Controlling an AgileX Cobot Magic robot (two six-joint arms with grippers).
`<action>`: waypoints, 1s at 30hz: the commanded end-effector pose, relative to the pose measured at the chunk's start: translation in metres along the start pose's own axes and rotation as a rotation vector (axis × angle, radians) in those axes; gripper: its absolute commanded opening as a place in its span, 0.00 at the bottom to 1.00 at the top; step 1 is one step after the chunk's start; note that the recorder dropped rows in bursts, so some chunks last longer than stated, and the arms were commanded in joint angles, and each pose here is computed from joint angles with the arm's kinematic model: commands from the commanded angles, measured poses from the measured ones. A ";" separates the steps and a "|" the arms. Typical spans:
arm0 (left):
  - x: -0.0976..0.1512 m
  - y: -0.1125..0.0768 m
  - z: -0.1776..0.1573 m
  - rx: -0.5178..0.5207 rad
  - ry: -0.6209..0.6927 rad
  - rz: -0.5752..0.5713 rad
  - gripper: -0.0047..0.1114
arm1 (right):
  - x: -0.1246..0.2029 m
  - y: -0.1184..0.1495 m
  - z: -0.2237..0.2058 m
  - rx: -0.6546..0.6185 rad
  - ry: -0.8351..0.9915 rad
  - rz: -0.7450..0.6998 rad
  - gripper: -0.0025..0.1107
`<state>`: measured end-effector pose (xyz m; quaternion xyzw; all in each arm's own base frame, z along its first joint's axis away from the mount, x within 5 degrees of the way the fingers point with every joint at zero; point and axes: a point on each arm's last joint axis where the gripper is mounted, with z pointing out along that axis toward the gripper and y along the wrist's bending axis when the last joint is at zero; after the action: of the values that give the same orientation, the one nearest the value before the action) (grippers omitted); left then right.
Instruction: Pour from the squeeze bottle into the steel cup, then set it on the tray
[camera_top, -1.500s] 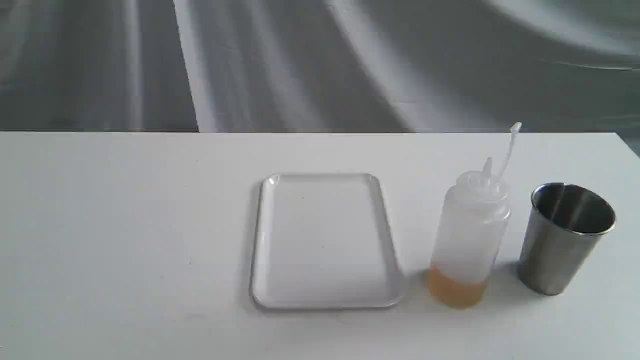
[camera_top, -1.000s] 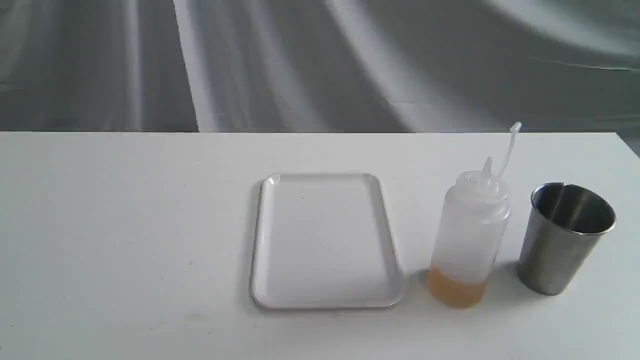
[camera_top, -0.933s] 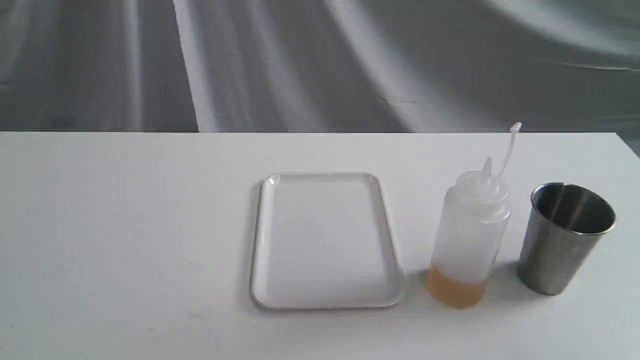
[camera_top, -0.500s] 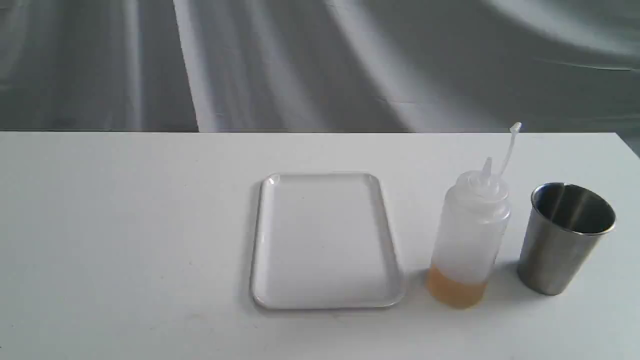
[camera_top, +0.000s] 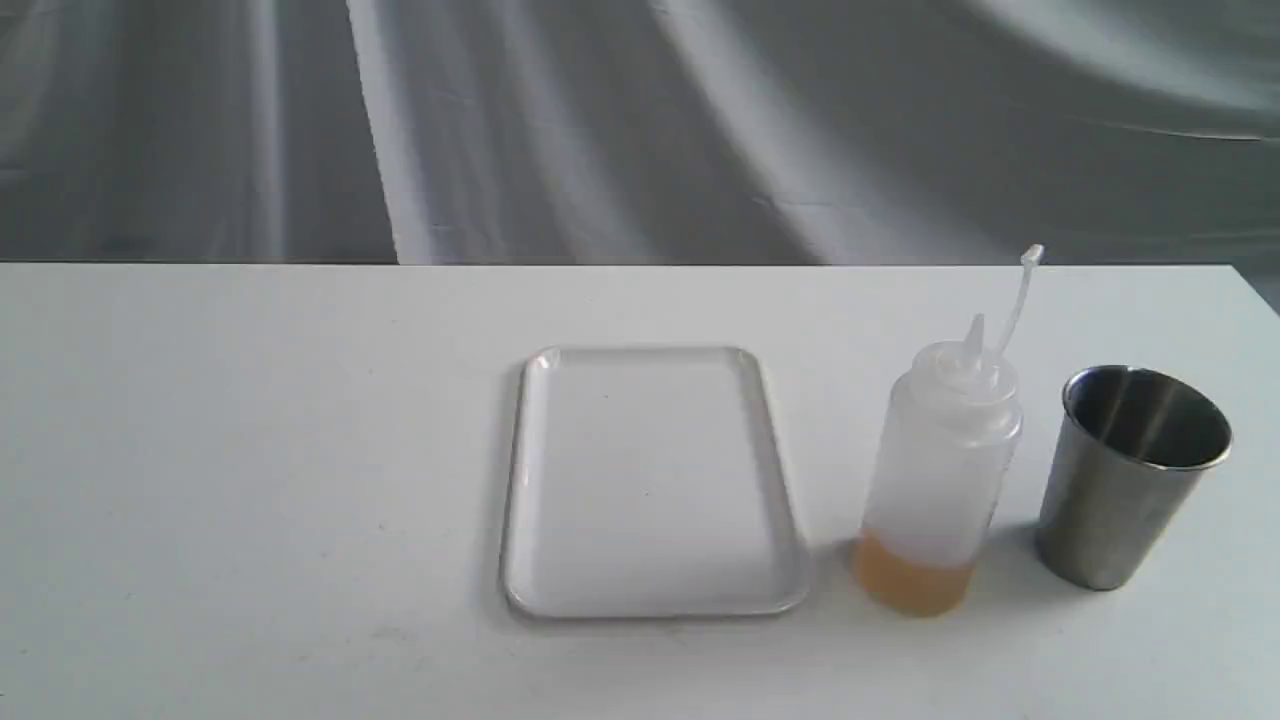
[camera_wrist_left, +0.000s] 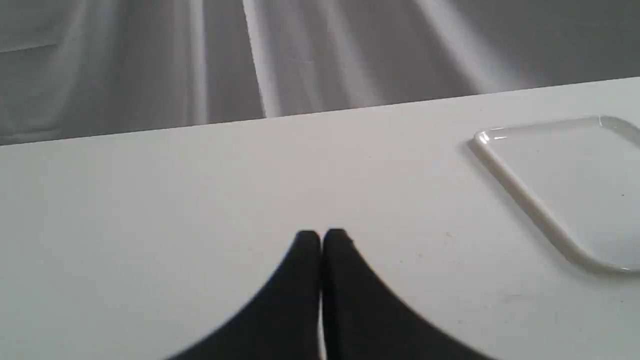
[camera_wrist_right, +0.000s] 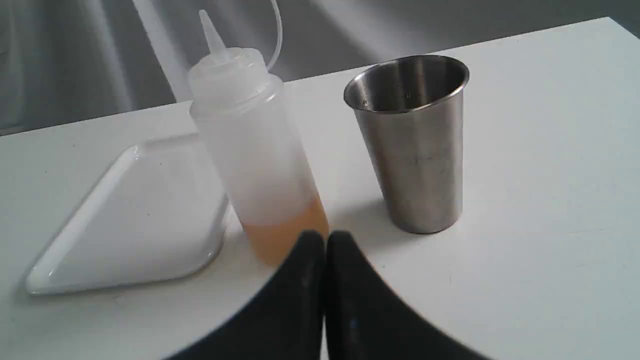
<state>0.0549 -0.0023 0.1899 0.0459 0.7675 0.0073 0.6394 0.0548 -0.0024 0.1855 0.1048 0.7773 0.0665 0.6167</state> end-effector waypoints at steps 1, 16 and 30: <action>0.001 0.000 0.000 0.006 -0.005 -0.001 0.04 | 0.001 0.000 0.000 0.002 -0.005 -0.012 0.02; 0.001 0.000 0.000 0.006 -0.005 -0.003 0.04 | -0.025 0.007 -0.018 0.009 0.090 0.056 0.02; 0.001 0.000 0.000 0.006 -0.005 -0.003 0.04 | -0.100 0.023 0.002 0.062 0.158 -0.014 0.02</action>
<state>0.0549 -0.0023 0.1899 0.0459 0.7675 0.0073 0.6394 0.0738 -0.0035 0.2785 0.1197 0.8200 0.0579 0.5567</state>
